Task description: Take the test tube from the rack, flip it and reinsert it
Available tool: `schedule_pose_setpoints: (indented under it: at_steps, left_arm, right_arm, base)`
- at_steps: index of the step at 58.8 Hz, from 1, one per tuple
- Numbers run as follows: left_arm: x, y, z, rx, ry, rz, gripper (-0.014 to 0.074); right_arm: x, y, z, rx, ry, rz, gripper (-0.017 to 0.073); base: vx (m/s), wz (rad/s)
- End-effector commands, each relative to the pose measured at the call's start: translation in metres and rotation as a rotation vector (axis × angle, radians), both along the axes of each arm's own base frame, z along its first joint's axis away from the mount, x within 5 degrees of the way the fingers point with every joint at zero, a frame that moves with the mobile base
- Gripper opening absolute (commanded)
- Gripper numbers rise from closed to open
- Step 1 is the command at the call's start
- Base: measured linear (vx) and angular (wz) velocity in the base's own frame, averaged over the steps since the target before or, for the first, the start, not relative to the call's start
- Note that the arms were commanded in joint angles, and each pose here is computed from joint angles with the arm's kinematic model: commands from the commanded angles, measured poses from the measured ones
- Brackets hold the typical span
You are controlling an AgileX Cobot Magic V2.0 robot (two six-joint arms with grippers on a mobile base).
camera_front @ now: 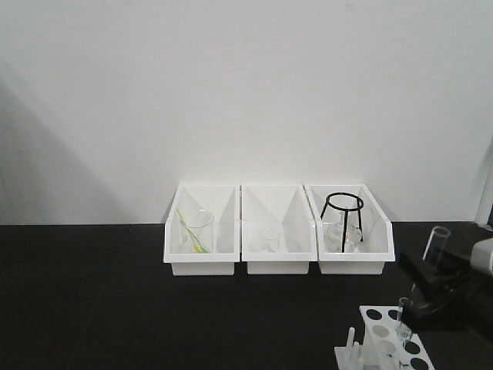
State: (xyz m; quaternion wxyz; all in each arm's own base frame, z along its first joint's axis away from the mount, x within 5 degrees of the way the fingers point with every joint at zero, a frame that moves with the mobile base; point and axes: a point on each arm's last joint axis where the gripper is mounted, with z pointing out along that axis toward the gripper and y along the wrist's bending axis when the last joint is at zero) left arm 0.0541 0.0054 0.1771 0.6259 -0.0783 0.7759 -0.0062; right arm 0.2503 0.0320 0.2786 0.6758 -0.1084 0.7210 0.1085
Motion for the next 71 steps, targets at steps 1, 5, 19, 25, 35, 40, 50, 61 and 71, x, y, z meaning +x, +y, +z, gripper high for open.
schedule_pose_setpoints:
  at_steps: [1, 5, 19, 25, 35, 40, 50, 61, 71]
  left_arm:
    - [0.001, -0.001, 0.009, 0.004, -0.099, -0.012, -0.0006]
    - [0.001, -0.001, 0.009, 0.004, -0.099, -0.012, -0.0006]
    - [0.001, -0.001, 0.009, 0.004, -0.099, -0.012, -0.0006]
    - [0.001, -0.001, 0.009, 0.004, -0.099, -0.012, -0.0006]
    - [0.001, -0.001, 0.009, 0.004, -0.099, -0.012, -0.0006]
    - [0.001, -0.001, 0.009, 0.004, -0.099, -0.012, -0.0006]
    - [0.001, -0.001, 0.009, 0.004, -0.099, -0.012, -0.0006]
    - [0.001, -0.001, 0.009, 0.004, -0.099, -0.012, -0.0006]
    - [0.001, -0.001, 0.009, 0.004, -0.099, -0.012, -0.0006]
  right_arm:
    - [-0.006, 0.0, 0.034, 0.025, -0.095, 0.007, -0.0012]
    - [-0.009, 0.0, 0.039, -0.019, -0.102, 0.012, -0.0012]
    - [-0.008, 0.001, 0.036, -0.469, -0.079, 0.068, -0.0012]
    - [-0.006, 0.0, 0.04, -0.704, -0.103, 0.096, -0.0012]
    - [-0.005, -0.002, 0.043, -1.046, -0.146, 0.157, -0.0012]
    - [-0.005, -0.004, 0.042, -1.241, -0.169, 0.2, -0.0012]
    - [-0.005, -0.007, 0.04, -1.382, -0.17, 0.214, -0.0012]
    - [-0.004, -0.008, 0.043, -1.061, -0.087, 0.115, -0.001]
    - [-0.003, -0.006, 0.046, -0.719, -0.027, 0.056, -0.0009]
  base:
    - [0.0, 0.0]
    - [0.0, 0.0]
    - [0.0, 0.0]
    - [0.0, 0.0]
    - [0.0, 0.0]
    - [0.0, 0.0]
    - [0.0, 0.0]
    - [0.0, 0.0]
    - [0.0, 0.0]
